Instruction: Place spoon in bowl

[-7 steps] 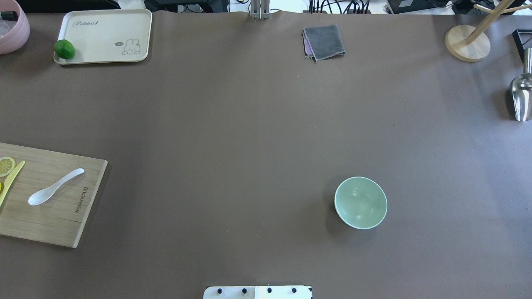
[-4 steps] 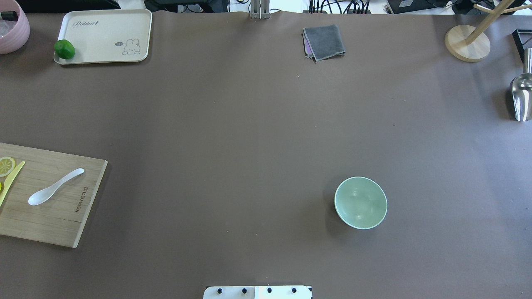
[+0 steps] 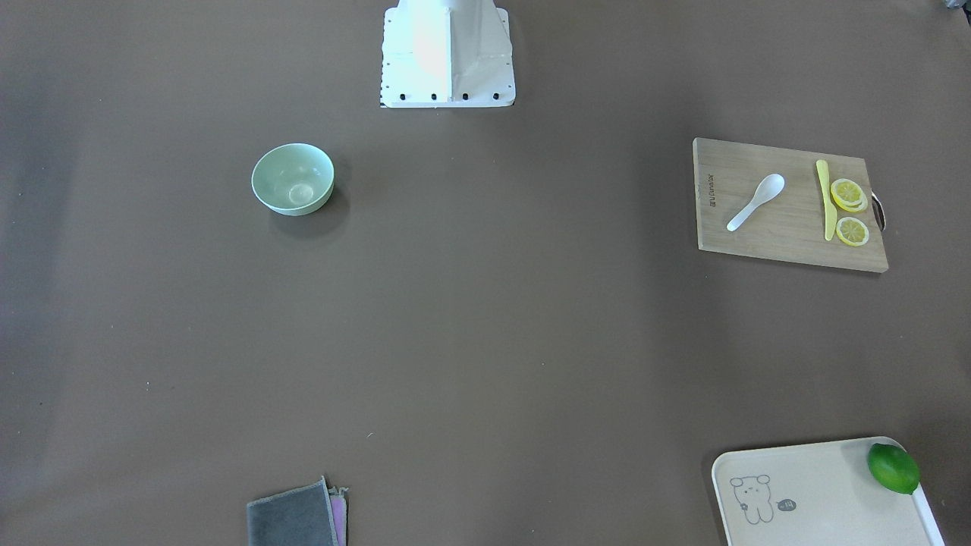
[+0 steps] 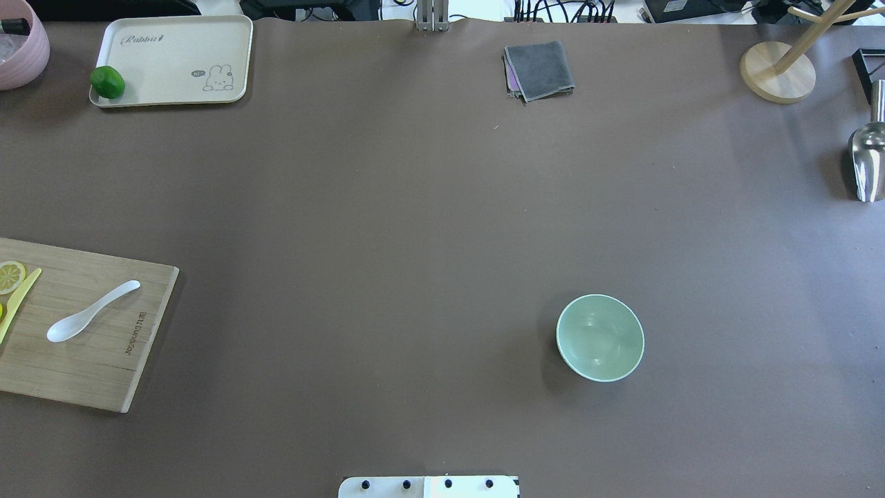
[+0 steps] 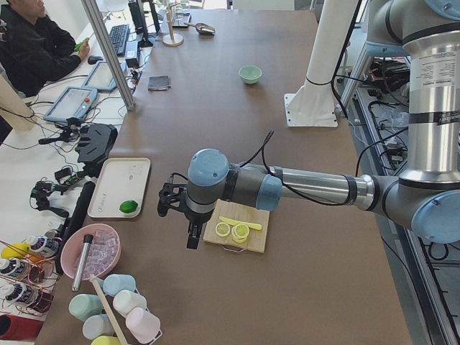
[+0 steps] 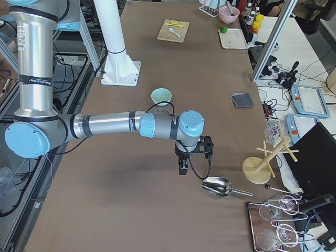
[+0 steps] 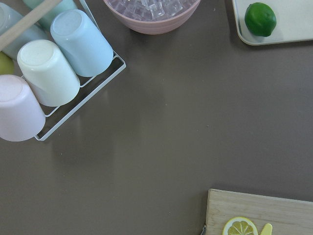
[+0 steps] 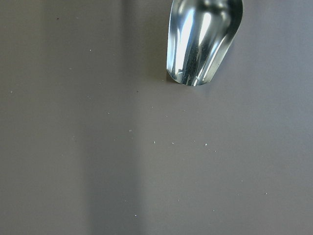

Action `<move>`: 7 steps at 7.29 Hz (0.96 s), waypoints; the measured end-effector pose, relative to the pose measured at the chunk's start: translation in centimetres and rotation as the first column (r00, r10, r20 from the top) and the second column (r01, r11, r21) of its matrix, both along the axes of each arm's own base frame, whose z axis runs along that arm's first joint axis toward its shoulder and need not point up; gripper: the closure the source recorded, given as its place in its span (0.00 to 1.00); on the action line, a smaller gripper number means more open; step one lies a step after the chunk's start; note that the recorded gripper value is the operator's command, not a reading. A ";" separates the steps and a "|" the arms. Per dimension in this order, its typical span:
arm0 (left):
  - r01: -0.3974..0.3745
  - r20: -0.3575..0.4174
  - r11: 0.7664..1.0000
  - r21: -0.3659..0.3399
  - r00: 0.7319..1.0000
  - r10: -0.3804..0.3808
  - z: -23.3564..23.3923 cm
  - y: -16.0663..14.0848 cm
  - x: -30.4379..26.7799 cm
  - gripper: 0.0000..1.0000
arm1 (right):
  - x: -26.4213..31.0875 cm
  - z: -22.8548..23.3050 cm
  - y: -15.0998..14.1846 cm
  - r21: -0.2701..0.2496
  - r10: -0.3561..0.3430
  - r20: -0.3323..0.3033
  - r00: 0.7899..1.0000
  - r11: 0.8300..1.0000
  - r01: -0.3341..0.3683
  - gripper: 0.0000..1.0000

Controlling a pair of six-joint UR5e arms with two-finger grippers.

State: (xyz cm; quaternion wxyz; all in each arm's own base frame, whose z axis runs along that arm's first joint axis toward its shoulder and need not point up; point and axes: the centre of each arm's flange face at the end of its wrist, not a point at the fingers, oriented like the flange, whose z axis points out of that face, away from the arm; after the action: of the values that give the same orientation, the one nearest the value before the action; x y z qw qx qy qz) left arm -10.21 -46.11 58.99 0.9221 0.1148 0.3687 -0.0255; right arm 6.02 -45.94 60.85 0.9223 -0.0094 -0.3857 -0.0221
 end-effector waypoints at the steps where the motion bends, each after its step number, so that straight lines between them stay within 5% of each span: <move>1: 0.000 0.000 1.000 0.000 1.000 0.000 0.0 0.0 0.0 0.02 | 0.0 -0.1 0.0 0.001 0.000 0.000 1.000 1.000 0.000 0.00; 7: 0.000 -0.002 1.000 -0.003 1.000 0.000 0.2 -0.3 0.0 0.02 | 0.0 -0.4 -0.1 0.009 -0.001 0.003 1.000 1.000 0.001 0.00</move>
State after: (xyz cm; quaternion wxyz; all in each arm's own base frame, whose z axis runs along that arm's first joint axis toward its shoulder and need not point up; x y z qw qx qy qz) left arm -10.21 -46.36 59.16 0.9219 0.1132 0.3696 -0.0260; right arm 6.00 -46.03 60.45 0.9217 -0.0054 -0.3871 -0.0241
